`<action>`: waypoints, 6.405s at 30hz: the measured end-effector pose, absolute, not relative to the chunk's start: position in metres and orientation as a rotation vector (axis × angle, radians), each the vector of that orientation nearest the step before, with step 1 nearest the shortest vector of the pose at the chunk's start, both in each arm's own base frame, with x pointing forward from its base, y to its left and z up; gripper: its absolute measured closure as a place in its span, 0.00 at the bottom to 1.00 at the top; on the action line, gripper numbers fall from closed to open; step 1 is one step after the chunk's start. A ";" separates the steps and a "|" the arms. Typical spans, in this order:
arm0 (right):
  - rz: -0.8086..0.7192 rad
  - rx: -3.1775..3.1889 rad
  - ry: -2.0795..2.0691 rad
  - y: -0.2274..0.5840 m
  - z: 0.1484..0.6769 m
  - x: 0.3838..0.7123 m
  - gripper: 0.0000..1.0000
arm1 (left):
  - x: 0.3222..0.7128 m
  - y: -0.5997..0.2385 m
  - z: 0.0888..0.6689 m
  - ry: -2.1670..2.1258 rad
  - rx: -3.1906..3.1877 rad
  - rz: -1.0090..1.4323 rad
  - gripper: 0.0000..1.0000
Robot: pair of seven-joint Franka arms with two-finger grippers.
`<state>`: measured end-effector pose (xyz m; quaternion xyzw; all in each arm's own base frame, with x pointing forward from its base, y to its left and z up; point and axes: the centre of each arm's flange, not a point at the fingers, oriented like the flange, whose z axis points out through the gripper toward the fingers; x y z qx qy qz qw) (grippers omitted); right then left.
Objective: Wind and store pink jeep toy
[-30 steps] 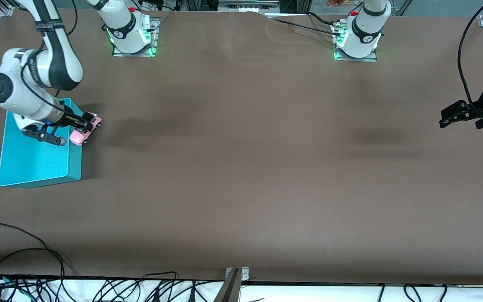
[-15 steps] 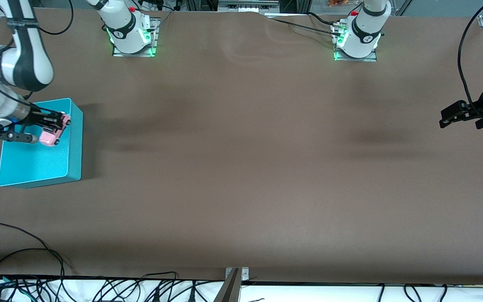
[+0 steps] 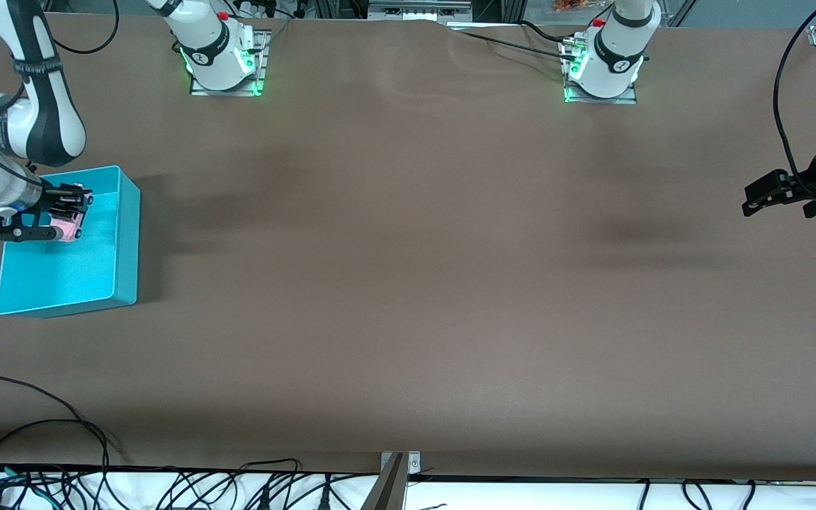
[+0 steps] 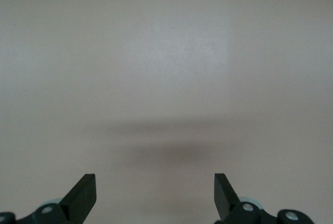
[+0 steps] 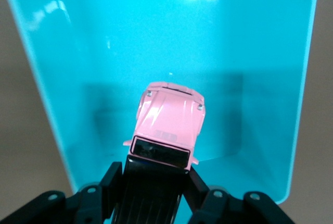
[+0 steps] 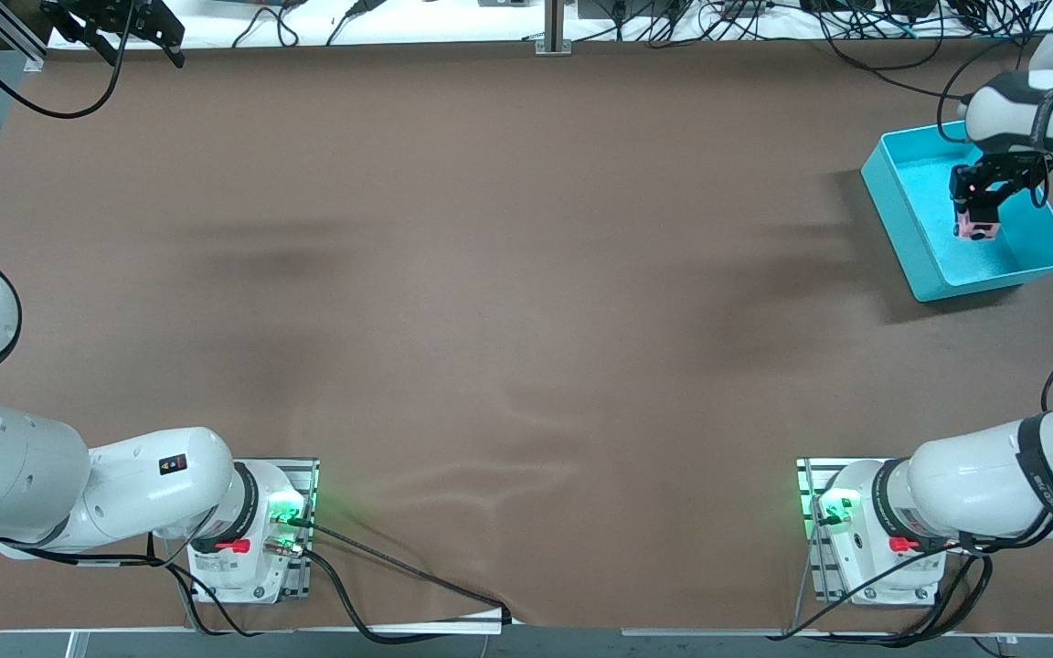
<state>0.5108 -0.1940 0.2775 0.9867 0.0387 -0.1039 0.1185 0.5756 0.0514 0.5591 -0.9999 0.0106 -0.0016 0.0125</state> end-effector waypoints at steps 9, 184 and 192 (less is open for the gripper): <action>-0.331 2.890 0.079 -0.227 0.239 0.500 0.46 | 0.576 0.051 0.559 0.033 -3.116 -0.005 0.00; -0.023 3.145 -0.016 -0.015 0.619 0.559 0.00 | 0.575 0.063 0.563 -0.006 -3.129 -0.027 0.00; -0.017 3.145 -0.019 -0.016 0.618 0.560 0.00 | 0.575 0.063 0.563 -0.006 -3.129 -0.027 0.00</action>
